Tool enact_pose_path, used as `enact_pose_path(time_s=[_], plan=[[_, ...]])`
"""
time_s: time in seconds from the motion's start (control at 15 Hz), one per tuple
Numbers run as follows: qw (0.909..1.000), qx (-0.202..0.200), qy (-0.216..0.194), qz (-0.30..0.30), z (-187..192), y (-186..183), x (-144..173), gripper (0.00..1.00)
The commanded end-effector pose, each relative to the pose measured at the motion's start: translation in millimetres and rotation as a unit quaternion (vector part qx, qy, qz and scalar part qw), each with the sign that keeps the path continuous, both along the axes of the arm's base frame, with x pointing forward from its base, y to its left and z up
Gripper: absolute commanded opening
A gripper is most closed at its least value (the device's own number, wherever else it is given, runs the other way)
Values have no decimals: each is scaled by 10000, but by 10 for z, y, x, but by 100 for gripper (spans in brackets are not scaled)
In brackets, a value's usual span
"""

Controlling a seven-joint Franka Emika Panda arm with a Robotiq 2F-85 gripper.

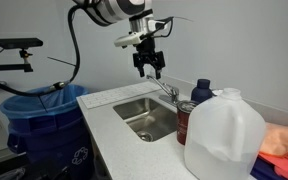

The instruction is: Lift the handle of the faucet

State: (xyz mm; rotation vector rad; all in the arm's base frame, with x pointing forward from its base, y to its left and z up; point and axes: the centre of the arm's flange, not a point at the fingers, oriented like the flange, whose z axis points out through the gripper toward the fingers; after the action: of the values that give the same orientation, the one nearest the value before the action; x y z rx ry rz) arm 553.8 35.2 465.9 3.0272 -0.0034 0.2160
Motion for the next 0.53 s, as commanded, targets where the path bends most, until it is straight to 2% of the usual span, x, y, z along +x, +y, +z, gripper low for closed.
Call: enact_pose_path(time_s=[0.0,0.13,0.2,0.27,0.47], plan=[[9997,-96,-173,-160,-199,58,406,100],[9992,-127,-264,-260,-231,86,509,100],[9992,-145,-255,-272,-178,64,492,100],[9997,-48,-150,-181,-286,44,355,100],[9995,-58,-217,-204,-238,44,414,100]])
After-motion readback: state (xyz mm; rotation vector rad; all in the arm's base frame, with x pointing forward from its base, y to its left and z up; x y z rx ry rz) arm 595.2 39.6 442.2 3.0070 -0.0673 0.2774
